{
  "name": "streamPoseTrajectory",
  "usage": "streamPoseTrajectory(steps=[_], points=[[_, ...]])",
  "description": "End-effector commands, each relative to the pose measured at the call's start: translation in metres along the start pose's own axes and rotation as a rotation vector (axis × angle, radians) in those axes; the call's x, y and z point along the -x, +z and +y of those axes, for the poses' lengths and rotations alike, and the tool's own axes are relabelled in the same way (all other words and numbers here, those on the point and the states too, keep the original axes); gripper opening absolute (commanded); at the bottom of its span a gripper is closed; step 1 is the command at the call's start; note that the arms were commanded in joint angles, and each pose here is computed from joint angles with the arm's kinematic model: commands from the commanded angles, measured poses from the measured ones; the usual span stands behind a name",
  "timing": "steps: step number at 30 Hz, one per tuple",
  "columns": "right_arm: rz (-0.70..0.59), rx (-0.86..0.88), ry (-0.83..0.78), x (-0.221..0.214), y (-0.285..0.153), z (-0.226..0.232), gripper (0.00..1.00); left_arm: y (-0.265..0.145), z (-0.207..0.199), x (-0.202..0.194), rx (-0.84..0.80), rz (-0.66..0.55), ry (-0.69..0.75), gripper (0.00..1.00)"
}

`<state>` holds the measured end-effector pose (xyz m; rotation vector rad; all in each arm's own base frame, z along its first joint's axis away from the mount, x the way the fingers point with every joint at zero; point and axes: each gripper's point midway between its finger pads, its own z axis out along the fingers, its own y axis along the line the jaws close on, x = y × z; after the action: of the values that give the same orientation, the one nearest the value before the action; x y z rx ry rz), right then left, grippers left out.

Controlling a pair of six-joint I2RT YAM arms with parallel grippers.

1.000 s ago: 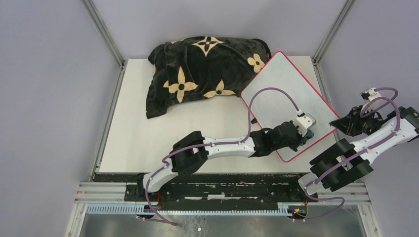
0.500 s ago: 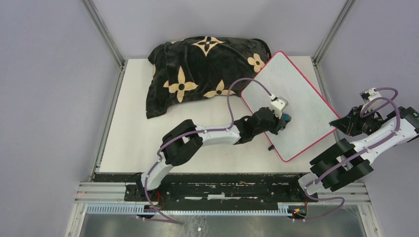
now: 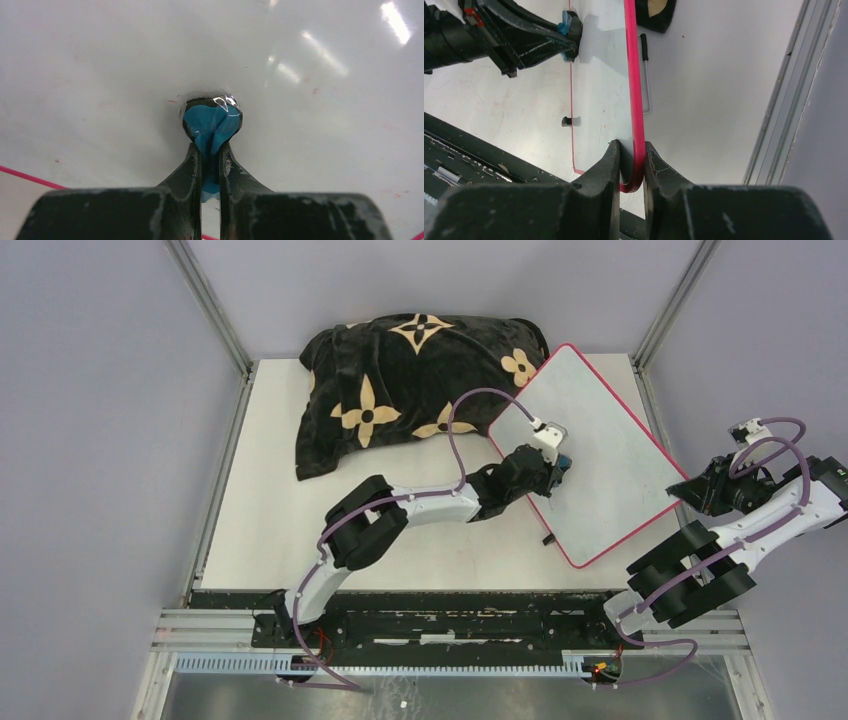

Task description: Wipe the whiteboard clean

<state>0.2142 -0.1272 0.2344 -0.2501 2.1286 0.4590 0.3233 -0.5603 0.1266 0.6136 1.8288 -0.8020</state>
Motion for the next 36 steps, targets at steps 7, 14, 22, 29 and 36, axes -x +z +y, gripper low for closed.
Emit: streamPoseTrajectory(steps=[7,14,22,29,36], points=[[0.16,0.102,0.077,-0.035,-0.003,0.034,0.01,-0.009,-0.138,0.015,-0.221,-0.042,0.083,0.03],[0.162,0.101,0.065,-0.036,-0.003,0.037,0.01,0.003,-0.138,0.012,-0.204,-0.028,0.122,0.03],[0.161,0.104,0.068,-0.037,-0.003,0.037,0.01,0.019,-0.075,0.027,-0.162,0.002,0.074,0.03],[0.154,0.102,0.069,-0.034,-0.003,0.036,0.01,0.011,-0.009,0.069,0.005,-0.053,0.124,0.03],[0.159,0.099,0.061,-0.034,-0.004,0.036,0.01,0.009,0.035,0.088,0.101,-0.066,0.132,0.03]])
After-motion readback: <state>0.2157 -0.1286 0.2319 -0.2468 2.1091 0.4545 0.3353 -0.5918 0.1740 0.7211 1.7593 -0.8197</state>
